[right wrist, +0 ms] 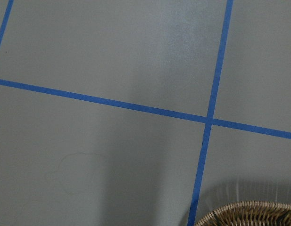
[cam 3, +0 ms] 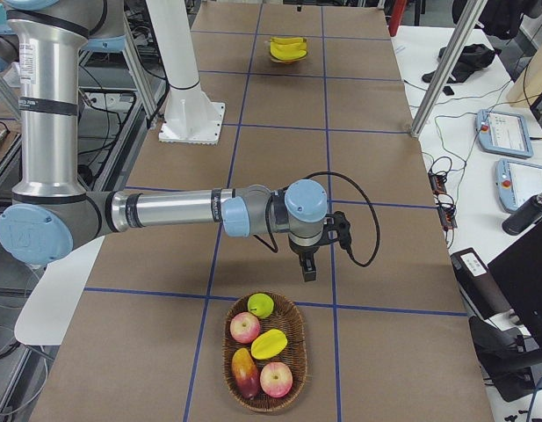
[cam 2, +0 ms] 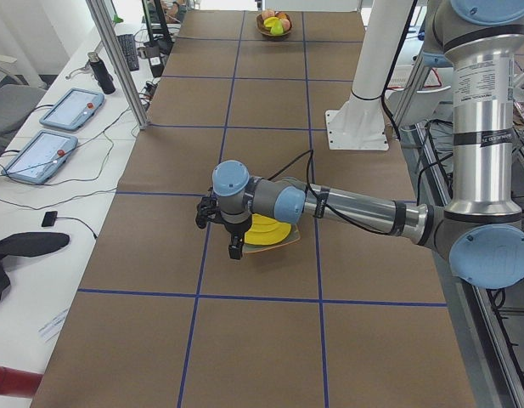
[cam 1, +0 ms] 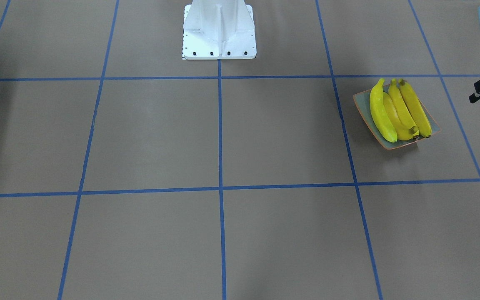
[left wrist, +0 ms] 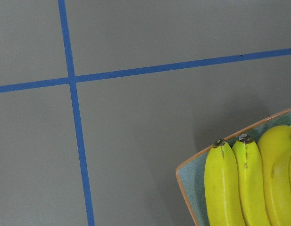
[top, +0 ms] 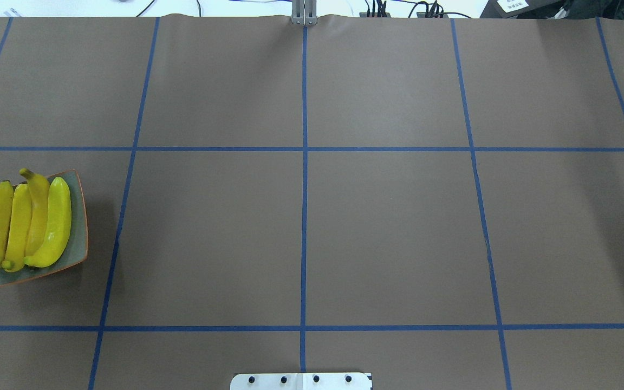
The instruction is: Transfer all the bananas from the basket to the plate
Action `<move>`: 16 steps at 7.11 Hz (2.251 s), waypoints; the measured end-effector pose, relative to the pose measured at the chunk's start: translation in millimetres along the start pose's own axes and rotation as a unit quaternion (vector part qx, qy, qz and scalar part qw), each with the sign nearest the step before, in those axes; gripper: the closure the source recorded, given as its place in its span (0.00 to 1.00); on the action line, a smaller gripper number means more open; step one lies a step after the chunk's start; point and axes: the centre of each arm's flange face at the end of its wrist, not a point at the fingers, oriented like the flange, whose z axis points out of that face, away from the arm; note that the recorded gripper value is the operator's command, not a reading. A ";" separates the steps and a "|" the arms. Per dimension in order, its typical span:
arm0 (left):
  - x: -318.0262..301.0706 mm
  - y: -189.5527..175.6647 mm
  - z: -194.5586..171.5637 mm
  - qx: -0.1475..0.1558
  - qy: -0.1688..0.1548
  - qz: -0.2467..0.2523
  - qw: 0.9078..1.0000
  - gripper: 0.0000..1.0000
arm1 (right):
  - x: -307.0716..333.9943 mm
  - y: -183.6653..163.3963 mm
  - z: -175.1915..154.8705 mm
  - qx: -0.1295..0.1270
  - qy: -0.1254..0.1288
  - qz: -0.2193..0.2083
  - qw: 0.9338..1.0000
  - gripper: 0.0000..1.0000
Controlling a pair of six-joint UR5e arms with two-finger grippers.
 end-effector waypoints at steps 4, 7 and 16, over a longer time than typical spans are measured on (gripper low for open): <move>-25.9 6.0 -22.0 -0.002 0.021 -0.014 1.000 0.00 | -18.1 0.6 0.5 -0.060 0.018 -0.007 0.998 0.00; -39.9 13.2 -25.9 0.003 0.017 0.005 1.000 0.00 | -40.3 -10.2 -19.0 -0.082 0.041 0.003 0.996 0.00; -6.3 8.2 -51.4 0.032 0.015 -0.025 0.999 0.00 | -39.5 -3.9 -15.5 -0.091 0.034 0.004 0.995 0.00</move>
